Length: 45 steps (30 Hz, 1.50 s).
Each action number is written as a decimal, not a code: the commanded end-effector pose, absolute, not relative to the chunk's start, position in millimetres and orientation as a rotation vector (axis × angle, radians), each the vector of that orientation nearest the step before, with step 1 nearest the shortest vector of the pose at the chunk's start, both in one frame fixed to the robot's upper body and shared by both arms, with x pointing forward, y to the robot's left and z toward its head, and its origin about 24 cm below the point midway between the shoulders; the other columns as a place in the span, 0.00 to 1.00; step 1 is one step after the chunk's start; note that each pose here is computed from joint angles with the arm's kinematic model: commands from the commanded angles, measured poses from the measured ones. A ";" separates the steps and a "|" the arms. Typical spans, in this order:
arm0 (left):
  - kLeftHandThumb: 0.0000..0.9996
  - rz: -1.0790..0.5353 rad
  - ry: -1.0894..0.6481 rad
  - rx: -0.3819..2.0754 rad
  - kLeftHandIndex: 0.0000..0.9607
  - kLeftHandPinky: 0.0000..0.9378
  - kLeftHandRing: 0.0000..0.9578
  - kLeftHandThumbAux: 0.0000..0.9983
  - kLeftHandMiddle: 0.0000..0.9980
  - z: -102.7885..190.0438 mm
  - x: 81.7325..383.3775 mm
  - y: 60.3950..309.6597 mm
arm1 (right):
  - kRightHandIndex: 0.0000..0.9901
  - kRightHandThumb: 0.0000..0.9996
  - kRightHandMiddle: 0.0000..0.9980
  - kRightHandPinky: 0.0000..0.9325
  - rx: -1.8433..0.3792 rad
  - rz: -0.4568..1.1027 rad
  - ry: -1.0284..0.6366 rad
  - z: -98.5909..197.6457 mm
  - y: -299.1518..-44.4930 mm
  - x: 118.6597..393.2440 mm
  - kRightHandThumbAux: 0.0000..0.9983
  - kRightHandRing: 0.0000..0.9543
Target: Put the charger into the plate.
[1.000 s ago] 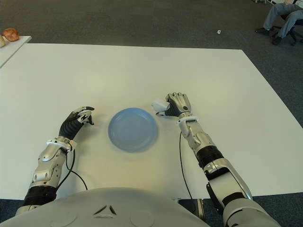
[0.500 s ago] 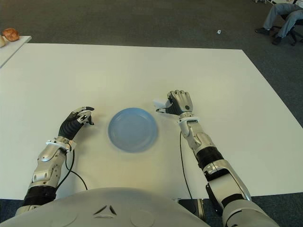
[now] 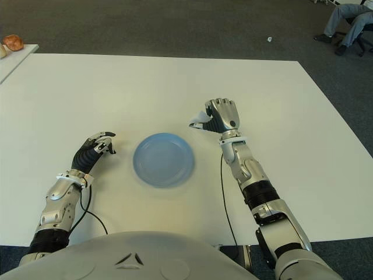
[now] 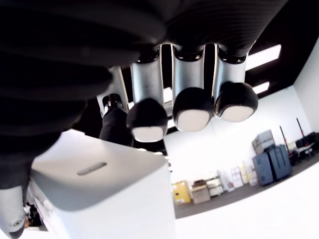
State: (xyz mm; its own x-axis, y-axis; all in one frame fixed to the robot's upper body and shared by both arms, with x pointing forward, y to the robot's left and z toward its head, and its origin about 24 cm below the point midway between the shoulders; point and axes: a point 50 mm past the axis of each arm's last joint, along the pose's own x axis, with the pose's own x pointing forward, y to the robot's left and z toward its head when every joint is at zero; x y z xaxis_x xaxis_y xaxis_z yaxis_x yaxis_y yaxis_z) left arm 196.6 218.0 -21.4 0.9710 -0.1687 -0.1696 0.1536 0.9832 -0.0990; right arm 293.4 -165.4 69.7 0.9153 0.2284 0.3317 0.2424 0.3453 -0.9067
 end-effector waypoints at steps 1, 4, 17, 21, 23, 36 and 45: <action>0.19 -0.164 0.231 -0.102 0.37 0.54 0.67 0.56 0.66 -30.7 191.5 215.7 | 0.88 1.00 0.93 0.94 -1.224 -0.016 -0.429 71.5 -165.9 291.7 0.66 0.95; 0.19 -0.163 0.232 -0.106 0.37 0.53 0.68 0.56 0.66 -30.9 191.5 214.9 | 0.88 1.00 0.92 0.93 -1.219 -0.016 -0.434 72.8 -165.2 291.1 0.66 0.95; 0.18 -0.159 0.234 -0.109 0.36 0.54 0.68 0.56 0.66 -30.6 191.4 213.4 | 0.87 1.00 0.91 0.92 -1.196 -0.011 -0.438 77.0 -161.2 289.6 0.66 0.94; 0.18 -0.160 0.237 -0.107 0.36 0.53 0.68 0.56 0.66 -31.3 190.9 212.7 | 0.87 1.00 0.91 0.91 -1.198 -0.011 -0.441 77.4 -161.1 289.2 0.66 0.94; 0.18 -0.160 0.238 -0.105 0.36 0.53 0.67 0.56 0.66 -31.3 190.9 212.7 | 0.87 1.00 0.91 0.91 -1.199 -0.011 -0.444 77.8 -160.8 289.3 0.66 0.93; 0.16 -0.174 0.233 -0.100 0.36 0.54 0.67 0.56 0.66 -31.8 190.7 210.4 | 0.88 1.00 0.91 0.90 -1.202 -0.009 -0.444 79.3 -160.4 289.2 0.66 0.93; 0.18 -0.183 0.235 -0.115 0.36 0.53 0.67 0.56 0.65 -33.6 190.7 210.0 | 0.88 1.00 0.91 0.74 -1.163 0.012 -0.446 79.2 -149.0 284.2 0.66 0.92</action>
State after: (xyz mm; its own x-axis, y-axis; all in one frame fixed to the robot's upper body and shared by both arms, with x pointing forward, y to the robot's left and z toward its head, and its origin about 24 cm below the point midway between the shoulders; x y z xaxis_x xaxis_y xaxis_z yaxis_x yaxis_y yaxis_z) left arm 196.5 214.2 -22.3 0.9718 -0.1711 -0.1626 0.1552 0.9822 -0.1058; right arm 287.3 -154.2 81.1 0.9072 0.2414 0.3446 0.2334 0.3929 -0.8895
